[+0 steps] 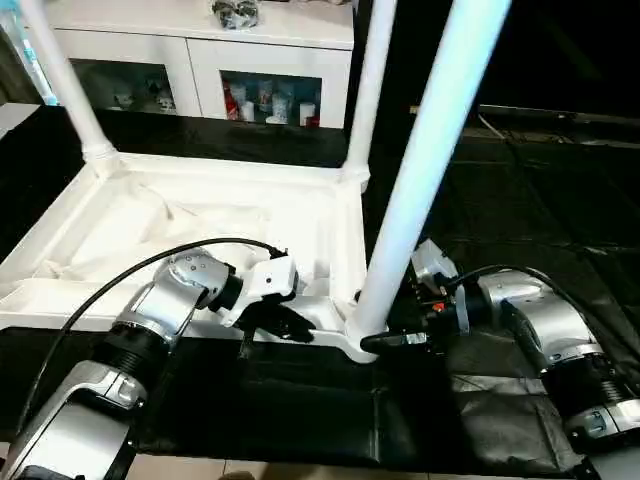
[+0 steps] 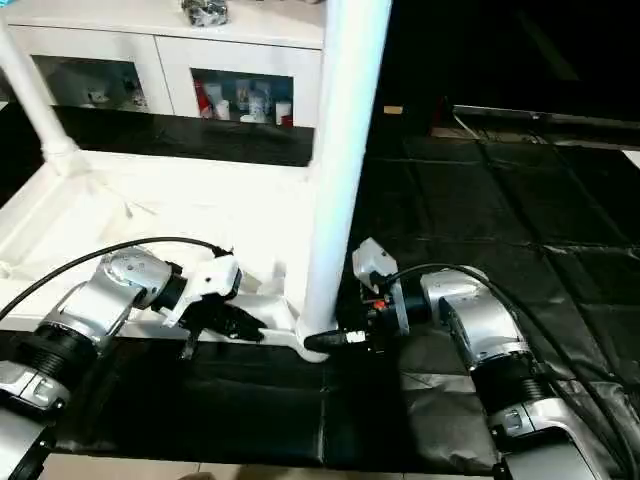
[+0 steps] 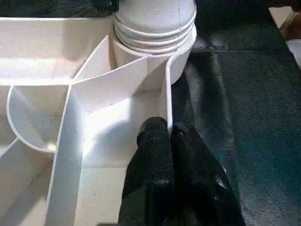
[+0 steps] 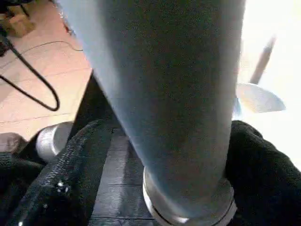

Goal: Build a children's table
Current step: Rotate leg to tighten

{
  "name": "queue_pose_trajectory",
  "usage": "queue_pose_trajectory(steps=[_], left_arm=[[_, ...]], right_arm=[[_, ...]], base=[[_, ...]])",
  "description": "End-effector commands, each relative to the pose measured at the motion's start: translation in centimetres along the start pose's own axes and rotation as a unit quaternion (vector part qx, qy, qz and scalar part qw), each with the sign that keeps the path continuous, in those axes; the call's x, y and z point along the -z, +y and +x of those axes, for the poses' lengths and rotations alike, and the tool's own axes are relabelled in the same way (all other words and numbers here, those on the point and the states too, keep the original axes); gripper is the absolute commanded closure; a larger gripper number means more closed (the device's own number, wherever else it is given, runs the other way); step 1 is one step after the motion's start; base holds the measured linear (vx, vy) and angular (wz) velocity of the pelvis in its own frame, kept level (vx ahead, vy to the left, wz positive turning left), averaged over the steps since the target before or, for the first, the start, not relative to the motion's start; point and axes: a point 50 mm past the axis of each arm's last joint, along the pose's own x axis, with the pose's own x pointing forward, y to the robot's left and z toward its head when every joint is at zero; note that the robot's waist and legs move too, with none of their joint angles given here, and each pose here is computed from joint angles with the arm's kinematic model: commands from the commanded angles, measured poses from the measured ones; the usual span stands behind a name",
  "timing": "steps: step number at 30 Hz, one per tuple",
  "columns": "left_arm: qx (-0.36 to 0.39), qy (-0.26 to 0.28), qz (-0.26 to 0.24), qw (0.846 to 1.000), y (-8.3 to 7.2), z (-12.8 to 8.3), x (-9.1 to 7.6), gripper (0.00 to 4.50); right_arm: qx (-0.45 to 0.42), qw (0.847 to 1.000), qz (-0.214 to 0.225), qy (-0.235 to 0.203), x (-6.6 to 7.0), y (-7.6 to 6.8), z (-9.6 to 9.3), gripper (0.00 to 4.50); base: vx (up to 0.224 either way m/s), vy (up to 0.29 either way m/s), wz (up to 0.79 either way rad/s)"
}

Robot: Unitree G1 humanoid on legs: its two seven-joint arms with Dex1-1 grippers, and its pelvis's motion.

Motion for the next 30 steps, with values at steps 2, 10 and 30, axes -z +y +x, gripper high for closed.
queue_pose_trajectory(steps=[2,10,30], left_arm=[[0.037,0.006,0.028,0.999,-0.4,0.6,-0.8,4.50],[0.036,0.009,0.029,0.999,-0.4,0.5,-0.7,4.50],[-0.214,-0.061,-0.123,0.967,4.2,3.0,-3.8,4.50]], right_arm=[[-0.022,1.000,-0.004,0.005,-0.6,0.2,-0.2,1.10],[-0.031,0.999,0.001,0.008,-0.5,0.3,-0.2,1.81],[0.275,0.952,0.096,-0.098,0.0,-2.8,5.4,2.49]], base=[[0.000,0.000,0.00],[0.000,0.000,0.00],[0.000,0.000,0.00]])
